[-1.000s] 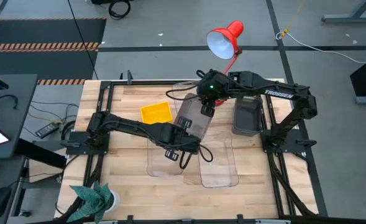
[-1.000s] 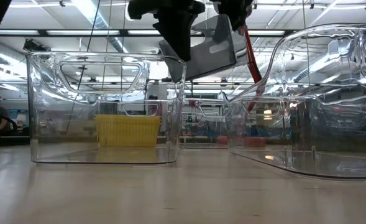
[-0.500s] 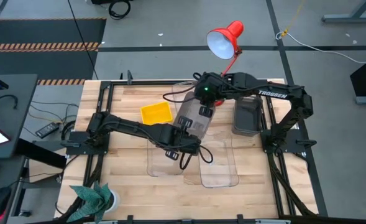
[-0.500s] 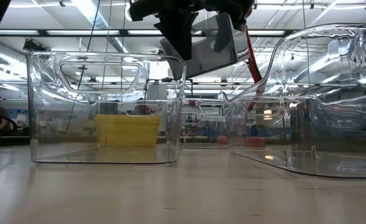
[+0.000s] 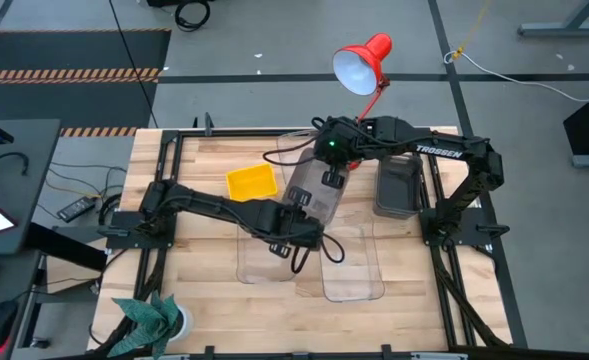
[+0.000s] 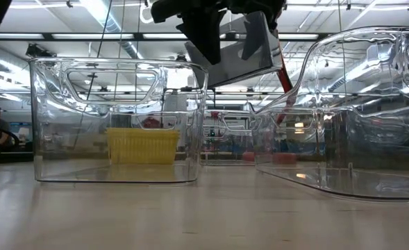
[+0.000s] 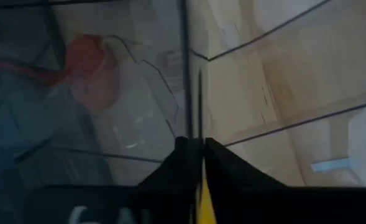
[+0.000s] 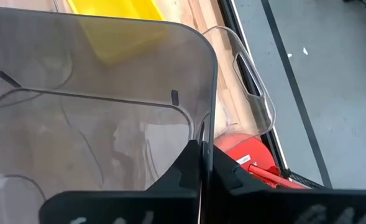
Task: Stack baskets by color
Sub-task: Stack the left black transparent bin on the top right black transparent bin
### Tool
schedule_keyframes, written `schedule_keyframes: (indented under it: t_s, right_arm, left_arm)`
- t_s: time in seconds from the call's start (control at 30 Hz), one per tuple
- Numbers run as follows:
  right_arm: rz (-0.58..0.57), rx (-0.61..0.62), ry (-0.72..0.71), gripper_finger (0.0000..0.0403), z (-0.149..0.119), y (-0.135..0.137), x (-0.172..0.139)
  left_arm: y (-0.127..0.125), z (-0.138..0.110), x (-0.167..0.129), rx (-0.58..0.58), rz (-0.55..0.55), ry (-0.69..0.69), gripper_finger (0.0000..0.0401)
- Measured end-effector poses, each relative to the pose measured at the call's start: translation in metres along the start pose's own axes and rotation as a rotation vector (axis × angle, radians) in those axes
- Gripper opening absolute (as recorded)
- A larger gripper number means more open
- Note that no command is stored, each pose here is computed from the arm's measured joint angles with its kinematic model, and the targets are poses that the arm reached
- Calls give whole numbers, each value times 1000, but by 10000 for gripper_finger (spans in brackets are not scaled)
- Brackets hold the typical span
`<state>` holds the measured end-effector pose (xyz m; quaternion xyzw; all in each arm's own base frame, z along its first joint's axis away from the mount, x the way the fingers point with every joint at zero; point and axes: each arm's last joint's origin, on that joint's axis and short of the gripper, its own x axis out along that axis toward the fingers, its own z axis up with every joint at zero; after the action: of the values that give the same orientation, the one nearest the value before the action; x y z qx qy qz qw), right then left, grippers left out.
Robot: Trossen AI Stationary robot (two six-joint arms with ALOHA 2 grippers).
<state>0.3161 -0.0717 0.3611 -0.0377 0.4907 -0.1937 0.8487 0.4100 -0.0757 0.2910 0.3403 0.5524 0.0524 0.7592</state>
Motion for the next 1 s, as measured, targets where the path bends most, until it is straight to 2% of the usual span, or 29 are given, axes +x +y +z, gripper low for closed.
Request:
schedule_keyframes:
  t_s: [0.3,0.43,0.57,0.7,0.83,1.0]
  right_arm:
    - [17,-31,36,2,-4,1,-2]
    - [22,-65,85,2,-10,0,-3]
    - [24,-72,94,1,-17,-3,-17]
    - [20,-68,71,1,-27,-9,-42]
    - [22,-87,72,0,-44,-15,-64]
    - [30,-114,119,0,-72,-22,-84]
  left_arm:
    - [-3,5,-3,-24,28,-36,168]
    - [-6,6,-6,-49,28,-48,199]
    - [-13,9,-13,-36,25,-73,203]
    - [-25,12,-13,-27,20,-91,191]
    - [-37,4,-8,-23,24,-104,174]
    - [-38,-17,-15,-64,39,-149,156]
